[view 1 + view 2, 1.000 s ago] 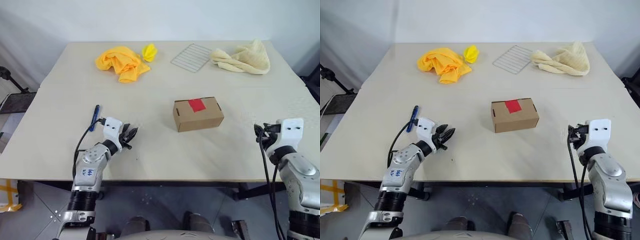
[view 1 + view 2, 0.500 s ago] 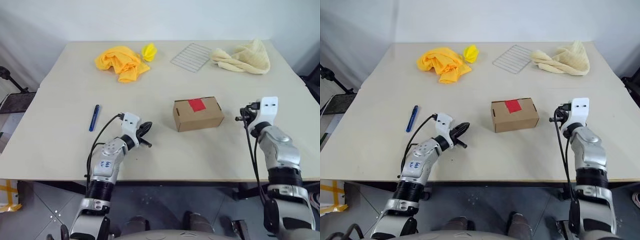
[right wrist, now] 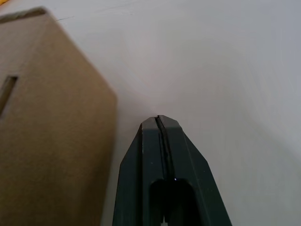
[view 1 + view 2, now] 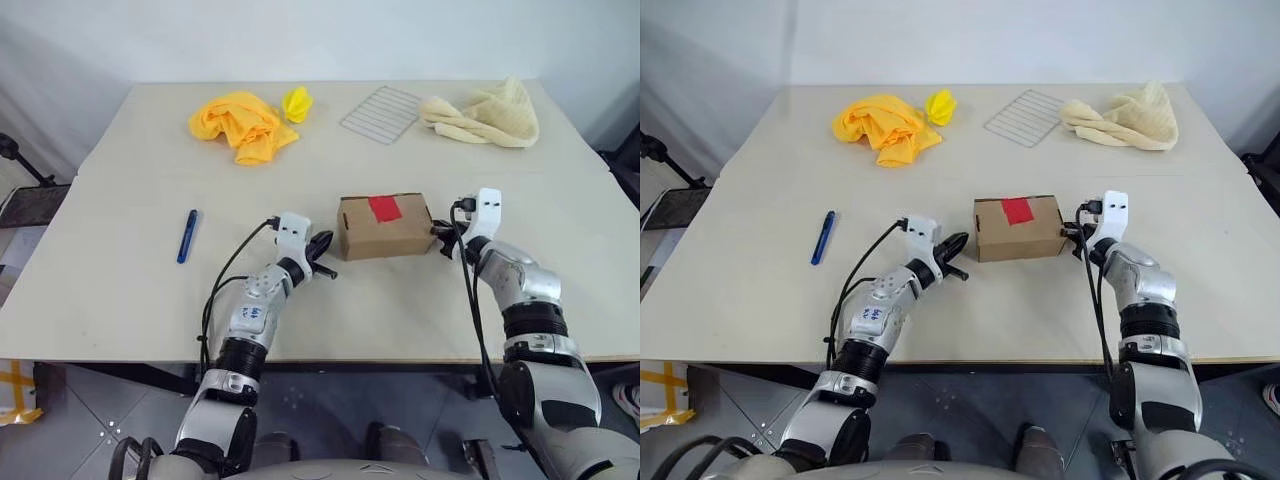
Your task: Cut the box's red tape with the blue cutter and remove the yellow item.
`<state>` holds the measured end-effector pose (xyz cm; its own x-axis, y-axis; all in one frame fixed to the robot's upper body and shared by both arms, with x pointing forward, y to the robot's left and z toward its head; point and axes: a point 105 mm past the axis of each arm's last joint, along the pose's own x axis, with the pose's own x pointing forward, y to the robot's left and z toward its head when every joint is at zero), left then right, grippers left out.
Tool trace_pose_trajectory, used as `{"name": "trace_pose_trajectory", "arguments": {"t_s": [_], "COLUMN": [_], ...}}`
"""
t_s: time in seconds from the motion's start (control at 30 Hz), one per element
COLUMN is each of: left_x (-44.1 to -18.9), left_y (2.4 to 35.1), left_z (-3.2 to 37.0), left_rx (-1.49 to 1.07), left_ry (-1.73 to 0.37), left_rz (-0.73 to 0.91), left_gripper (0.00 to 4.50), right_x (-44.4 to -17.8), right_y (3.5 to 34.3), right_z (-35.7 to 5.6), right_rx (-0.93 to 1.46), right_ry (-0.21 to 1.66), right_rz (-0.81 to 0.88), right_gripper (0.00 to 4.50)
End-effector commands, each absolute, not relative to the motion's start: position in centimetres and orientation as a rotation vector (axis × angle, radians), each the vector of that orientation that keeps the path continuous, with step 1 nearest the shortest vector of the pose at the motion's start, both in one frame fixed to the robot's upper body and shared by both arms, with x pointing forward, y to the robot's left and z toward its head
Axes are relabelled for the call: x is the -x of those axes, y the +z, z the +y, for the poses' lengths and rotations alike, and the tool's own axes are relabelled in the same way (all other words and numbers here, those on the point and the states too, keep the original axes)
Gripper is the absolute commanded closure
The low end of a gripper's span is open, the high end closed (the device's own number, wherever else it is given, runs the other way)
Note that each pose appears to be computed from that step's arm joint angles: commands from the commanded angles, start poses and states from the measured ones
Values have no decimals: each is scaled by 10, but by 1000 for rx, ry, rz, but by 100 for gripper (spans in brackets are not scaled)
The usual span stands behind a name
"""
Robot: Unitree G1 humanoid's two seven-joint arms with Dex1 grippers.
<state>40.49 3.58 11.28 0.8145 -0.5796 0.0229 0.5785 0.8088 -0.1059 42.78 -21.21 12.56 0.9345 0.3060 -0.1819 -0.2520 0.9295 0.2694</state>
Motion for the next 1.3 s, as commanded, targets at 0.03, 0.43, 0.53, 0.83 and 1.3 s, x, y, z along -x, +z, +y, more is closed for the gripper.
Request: {"name": "trace_pose_trajectory", "arguments": {"t_s": [0.03,0.43,0.53,0.83,1.3], "left_x": [-405,-392,-386,-367,-358], "left_y": [110,101,97,93,100], "left_z": [30,21,17,0,-18], "left_rx": [133,119,112,117,140], "left_ry": [-637,-780,-828,-959,-1028], "left_rz": [17,71,95,149,153], "left_gripper": [448,448,448,448,448], "right_x": [-412,-328,-313,-290,-272], "right_y": [124,118,115,115,115], "right_z": [-199,-156,-152,-161,-175], "right_rx": [-270,-196,-173,-192,-190], "right_ry": [330,476,487,419,364], "right_rz": [226,321,350,359,375], "right_gripper": [450,450,450,450,450]}}
